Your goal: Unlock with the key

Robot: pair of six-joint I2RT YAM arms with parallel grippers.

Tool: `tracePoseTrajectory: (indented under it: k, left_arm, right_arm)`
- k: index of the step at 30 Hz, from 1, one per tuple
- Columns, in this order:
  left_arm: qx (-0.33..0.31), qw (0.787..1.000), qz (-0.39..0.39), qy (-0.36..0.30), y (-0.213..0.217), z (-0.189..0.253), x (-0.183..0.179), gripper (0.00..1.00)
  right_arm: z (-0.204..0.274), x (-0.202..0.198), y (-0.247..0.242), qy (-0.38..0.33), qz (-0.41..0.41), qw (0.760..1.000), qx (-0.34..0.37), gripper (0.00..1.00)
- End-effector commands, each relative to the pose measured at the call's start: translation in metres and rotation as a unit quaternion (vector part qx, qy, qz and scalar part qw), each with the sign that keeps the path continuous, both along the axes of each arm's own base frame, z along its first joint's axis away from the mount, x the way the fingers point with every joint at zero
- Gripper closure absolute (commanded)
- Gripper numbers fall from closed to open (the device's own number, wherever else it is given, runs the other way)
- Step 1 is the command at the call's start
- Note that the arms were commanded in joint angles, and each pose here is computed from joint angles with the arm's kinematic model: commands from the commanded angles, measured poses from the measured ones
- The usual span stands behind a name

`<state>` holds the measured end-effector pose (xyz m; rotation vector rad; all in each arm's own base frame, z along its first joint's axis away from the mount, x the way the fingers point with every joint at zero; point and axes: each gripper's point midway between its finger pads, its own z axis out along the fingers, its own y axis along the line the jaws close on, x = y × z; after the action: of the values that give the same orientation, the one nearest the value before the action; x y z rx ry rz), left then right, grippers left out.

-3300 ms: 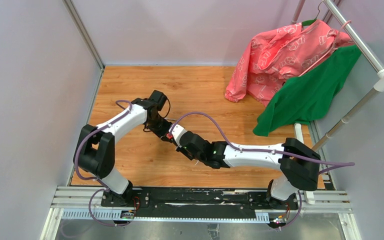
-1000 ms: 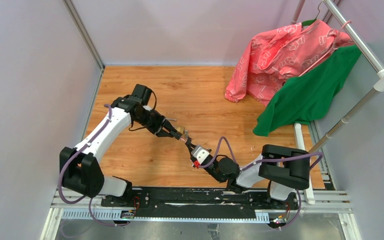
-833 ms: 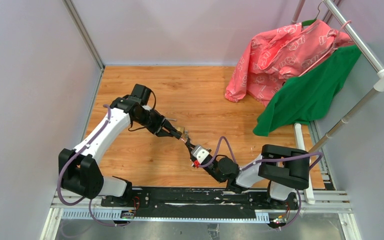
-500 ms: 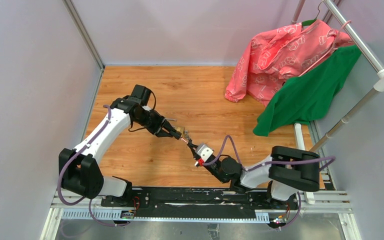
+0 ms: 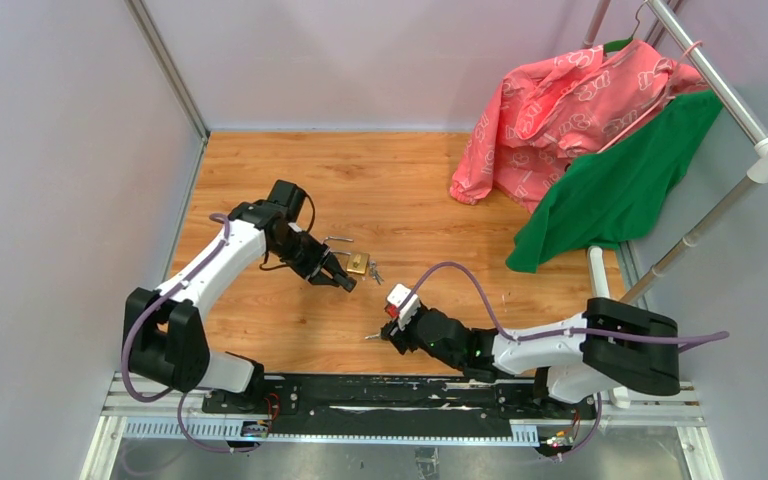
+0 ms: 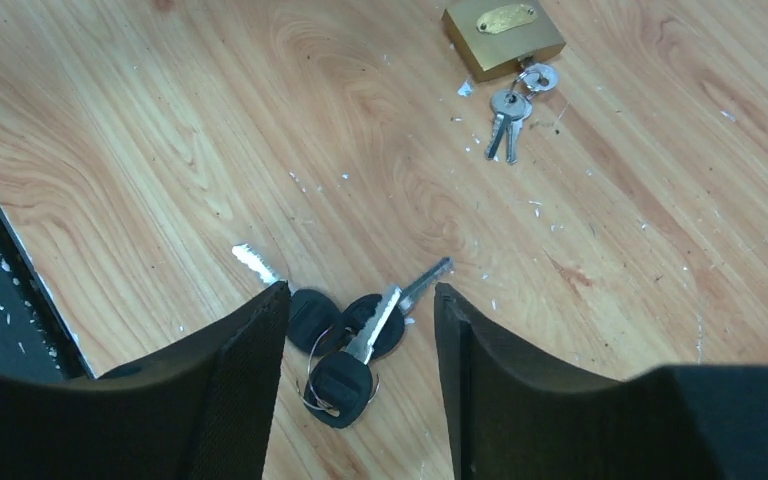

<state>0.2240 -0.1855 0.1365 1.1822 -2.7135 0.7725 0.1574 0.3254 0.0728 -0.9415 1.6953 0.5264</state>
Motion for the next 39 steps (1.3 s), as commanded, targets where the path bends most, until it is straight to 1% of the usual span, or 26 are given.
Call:
tracePoseTrajectory:
  k: [1,6,8,10,17,26,29,31,33,37,38,39]
  left_arm:
    - [0.0,1.0,-0.006,0.002,-0.001,-0.007,0.002,1.0]
    - [0.0,1.0,-0.009,0.008,-0.004,-0.01,0.002,1.0]
    - [-0.002,1.0,-0.01,0.01,-0.005,-0.01,0.003,1.0]
    - [-0.006,1.0,-0.012,0.01,-0.007,-0.008,0.003,1.0]
    - [-0.014,1.0,-0.017,0.005,-0.009,-0.003,0.003,1.0]
    - [-0.015,1.0,-0.018,0.01,-0.008,-0.006,-0.001,1.0]
    - [-0.016,1.0,-0.018,0.009,-0.008,-0.005,0.0,1.0]
    - [-0.017,1.0,-0.019,0.008,-0.009,-0.004,0.0,1.0]
    - [-0.017,1.0,-0.02,0.008,-0.009,-0.004,0.0,1.0]
    - [-0.018,1.0,-0.021,0.006,-0.009,-0.004,0.0,1.0]
    - [-0.017,1.0,-0.02,0.006,-0.009,-0.004,0.0,1.0]
    - [-0.015,1.0,-0.02,0.006,-0.008,-0.004,0.0,1.0]
  right_arm:
    - [0.018,0.004,0.004,0.021,0.0,1.0,-0.01,0.38]
    - [0.05,0.01,0.023,0.005,0.028,0.999,-0.015,0.28]
    - [0.053,0.017,0.031,-0.006,0.032,0.999,-0.029,0.26]
    - [0.046,0.022,0.038,-0.004,0.033,0.999,-0.042,0.26]
    - [0.033,0.041,0.06,-0.003,0.029,0.999,-0.038,0.25]
    - [0.046,0.064,0.087,-0.037,0.015,0.999,-0.017,0.26]
    - [0.049,0.068,0.093,-0.045,0.012,0.999,-0.011,0.28]
    - [0.05,0.071,0.096,-0.048,0.01,0.999,-0.012,0.34]
    - [0.048,0.074,0.097,-0.052,0.006,0.999,-0.016,0.48]
    - [0.047,0.08,0.095,-0.057,-0.01,0.998,-0.024,0.68]
    - [0.046,0.081,0.094,-0.058,-0.014,0.998,-0.027,0.76]
    - [0.047,0.083,0.094,-0.059,-0.019,0.998,-0.028,0.87]
